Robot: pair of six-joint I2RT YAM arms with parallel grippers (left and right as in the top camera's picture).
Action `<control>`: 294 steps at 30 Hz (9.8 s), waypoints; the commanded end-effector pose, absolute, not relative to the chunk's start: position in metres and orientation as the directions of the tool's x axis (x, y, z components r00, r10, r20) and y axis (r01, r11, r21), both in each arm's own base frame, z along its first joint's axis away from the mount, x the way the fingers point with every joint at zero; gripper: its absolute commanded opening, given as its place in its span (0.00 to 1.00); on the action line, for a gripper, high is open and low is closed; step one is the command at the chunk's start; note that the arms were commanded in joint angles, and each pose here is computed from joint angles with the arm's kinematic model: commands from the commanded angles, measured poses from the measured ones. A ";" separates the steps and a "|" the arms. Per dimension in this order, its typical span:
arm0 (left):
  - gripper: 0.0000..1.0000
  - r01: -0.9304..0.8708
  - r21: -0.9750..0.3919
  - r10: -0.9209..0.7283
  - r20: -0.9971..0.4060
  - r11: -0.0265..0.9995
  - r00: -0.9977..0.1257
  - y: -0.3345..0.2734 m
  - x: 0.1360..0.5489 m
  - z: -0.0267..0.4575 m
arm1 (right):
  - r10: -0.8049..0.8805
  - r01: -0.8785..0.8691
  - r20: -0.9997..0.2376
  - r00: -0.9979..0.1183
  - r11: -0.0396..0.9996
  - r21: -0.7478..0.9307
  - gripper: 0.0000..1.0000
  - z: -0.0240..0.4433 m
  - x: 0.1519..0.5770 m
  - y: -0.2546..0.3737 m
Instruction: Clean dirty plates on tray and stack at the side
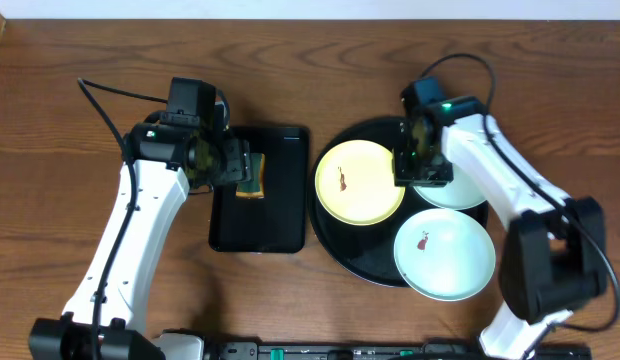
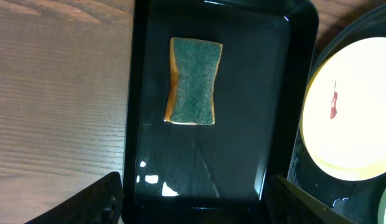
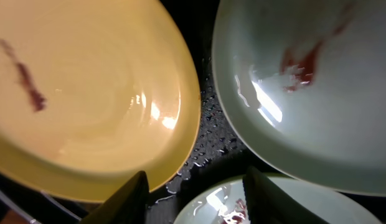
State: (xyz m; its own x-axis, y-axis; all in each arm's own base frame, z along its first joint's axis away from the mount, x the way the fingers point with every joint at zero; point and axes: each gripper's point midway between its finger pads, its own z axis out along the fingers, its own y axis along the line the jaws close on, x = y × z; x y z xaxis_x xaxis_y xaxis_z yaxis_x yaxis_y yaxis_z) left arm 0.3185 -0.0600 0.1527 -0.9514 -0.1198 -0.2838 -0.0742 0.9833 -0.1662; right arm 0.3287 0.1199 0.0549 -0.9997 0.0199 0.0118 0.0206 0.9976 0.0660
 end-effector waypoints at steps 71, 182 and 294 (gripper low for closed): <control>0.75 -0.086 -0.148 -0.122 -0.256 0.985 -0.959 -0.058 0.318 0.143 | 0.079 0.077 0.027 -0.997 0.996 -0.055 0.14 0.014 0.318 0.126; 0.41 -0.091 0.004 -0.081 -0.428 0.996 -0.900 -0.073 0.394 0.006 | 0.063 0.063 -0.013 -0.998 0.996 -0.056 0.08 0.008 0.323 0.131; 0.07 -0.019 -0.103 -0.064 -0.454 0.994 -0.889 -0.080 0.345 0.092 | 0.007 0.008 -0.010 -1.000 0.998 -0.057 0.25 0.008 0.323 0.131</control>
State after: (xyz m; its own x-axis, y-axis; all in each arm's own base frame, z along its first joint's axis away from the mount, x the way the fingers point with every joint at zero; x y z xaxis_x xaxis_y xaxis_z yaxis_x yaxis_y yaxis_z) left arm 0.3354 -0.0706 0.0790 -0.8981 -0.0771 -0.4330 -0.0547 0.9965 -0.0639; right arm 0.3248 0.1316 0.0092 -0.9998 0.0171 -0.0093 0.0175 0.9988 -0.0454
